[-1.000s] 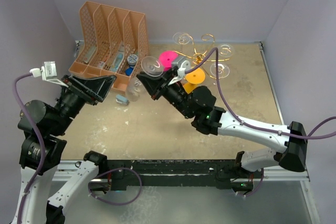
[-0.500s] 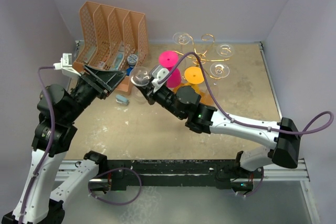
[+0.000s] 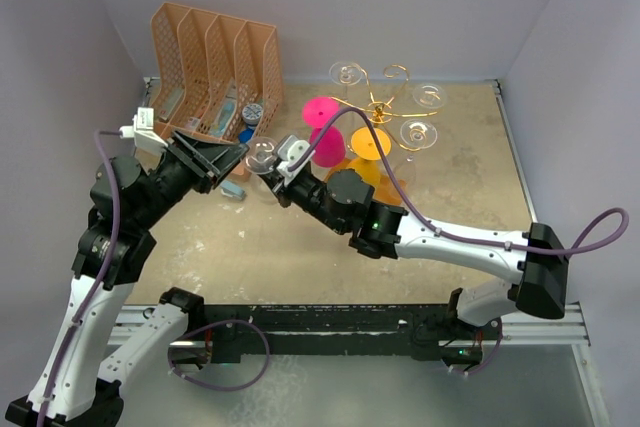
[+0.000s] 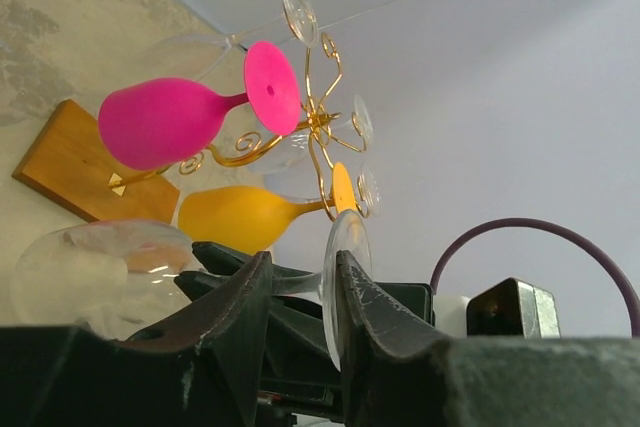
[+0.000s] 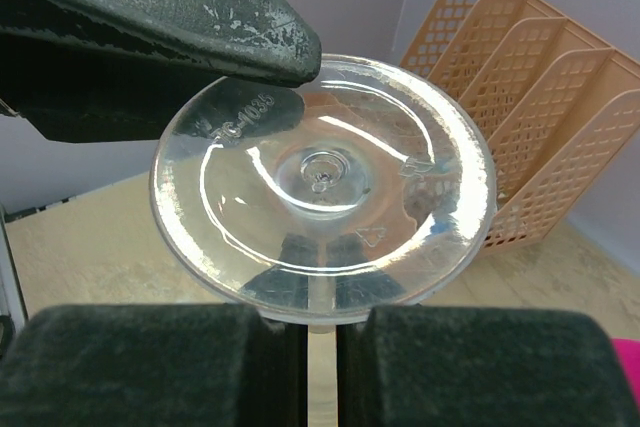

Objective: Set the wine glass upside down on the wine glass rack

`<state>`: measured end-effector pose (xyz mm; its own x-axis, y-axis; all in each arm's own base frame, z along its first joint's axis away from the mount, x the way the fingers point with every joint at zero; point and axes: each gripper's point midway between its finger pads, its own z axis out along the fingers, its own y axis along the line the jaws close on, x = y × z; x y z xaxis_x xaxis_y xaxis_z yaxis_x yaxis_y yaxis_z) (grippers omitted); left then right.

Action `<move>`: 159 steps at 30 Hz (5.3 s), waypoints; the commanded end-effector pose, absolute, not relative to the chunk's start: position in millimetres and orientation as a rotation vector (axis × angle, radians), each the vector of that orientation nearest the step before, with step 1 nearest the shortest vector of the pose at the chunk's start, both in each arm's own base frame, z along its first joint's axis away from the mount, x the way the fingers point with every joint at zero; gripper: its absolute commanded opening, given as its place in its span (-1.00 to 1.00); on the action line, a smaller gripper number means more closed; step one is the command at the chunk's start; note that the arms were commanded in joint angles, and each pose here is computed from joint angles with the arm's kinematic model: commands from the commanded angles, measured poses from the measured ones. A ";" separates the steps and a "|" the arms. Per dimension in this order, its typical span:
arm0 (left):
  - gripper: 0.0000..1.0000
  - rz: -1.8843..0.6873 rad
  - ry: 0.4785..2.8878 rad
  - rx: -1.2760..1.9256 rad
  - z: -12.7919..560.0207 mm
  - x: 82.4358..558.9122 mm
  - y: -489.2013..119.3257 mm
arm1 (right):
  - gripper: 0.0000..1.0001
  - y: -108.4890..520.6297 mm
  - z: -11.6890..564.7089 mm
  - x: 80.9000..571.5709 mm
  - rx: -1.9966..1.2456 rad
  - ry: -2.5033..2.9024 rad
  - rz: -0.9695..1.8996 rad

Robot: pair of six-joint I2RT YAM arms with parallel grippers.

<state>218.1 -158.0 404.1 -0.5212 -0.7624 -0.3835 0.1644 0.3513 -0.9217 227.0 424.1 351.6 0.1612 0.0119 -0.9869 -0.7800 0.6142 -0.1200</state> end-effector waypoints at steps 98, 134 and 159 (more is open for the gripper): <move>0.07 -0.970 1.398 -0.496 485.8 192.5 -85.7 | -1.00 392.6 567.1 252.7 -0.113 1.314 1.725; 0.07 -0.867 1.574 -0.545 405.1 198.0 -82.9 | -1.00 198.6 501.0 464.1 0.501 1.447 1.286; 0.08 -0.850 1.648 -0.522 395.5 199.8 -88.5 | -1.00 183.8 454.2 447.0 0.623 1.594 1.227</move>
